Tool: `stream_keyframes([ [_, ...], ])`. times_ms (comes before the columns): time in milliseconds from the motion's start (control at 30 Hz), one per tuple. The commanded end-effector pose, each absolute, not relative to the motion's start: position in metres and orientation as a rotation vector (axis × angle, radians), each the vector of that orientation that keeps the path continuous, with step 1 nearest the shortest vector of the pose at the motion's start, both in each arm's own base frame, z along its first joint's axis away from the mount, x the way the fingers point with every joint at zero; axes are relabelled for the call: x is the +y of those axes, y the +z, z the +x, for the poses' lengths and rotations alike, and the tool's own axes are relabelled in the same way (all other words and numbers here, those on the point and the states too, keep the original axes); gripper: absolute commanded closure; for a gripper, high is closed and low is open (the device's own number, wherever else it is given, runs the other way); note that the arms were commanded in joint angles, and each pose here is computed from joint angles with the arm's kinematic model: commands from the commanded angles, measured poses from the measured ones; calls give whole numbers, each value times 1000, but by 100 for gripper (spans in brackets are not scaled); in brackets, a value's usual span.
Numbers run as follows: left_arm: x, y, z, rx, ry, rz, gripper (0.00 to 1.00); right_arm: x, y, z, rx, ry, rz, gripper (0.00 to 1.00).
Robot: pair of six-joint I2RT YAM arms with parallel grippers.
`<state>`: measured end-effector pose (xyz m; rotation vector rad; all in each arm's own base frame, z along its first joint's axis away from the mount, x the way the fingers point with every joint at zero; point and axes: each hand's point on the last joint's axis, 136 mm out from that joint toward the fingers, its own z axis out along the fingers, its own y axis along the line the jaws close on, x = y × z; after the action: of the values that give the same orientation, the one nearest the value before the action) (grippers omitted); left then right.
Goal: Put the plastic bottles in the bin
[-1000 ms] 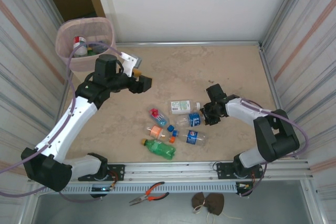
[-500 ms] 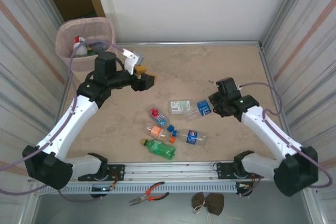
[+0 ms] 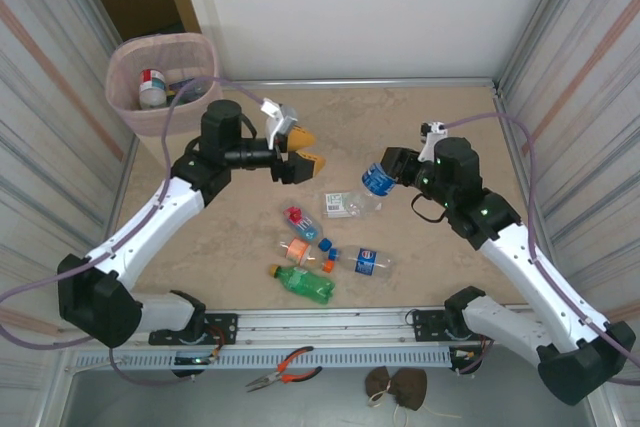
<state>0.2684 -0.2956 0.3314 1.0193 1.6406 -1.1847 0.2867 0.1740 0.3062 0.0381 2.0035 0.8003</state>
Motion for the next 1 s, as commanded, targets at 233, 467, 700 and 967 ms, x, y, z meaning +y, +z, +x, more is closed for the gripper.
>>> stream_keyframes([
  [233,-322,346,230,1471,-1295,1235,15,225,403,251,1654,899,-518,77],
  [467,-341,340,223,1487,-1290,1294,14,235,435,249,1576,911,-535,78],
  [700,-347,336,214,1463,-1321,1347,17,237,447,247,1546,904,-527,78],
  [967,-346,335,212,1452,-1295,1374,31,240,447,255,1565,906,-499,79],
])
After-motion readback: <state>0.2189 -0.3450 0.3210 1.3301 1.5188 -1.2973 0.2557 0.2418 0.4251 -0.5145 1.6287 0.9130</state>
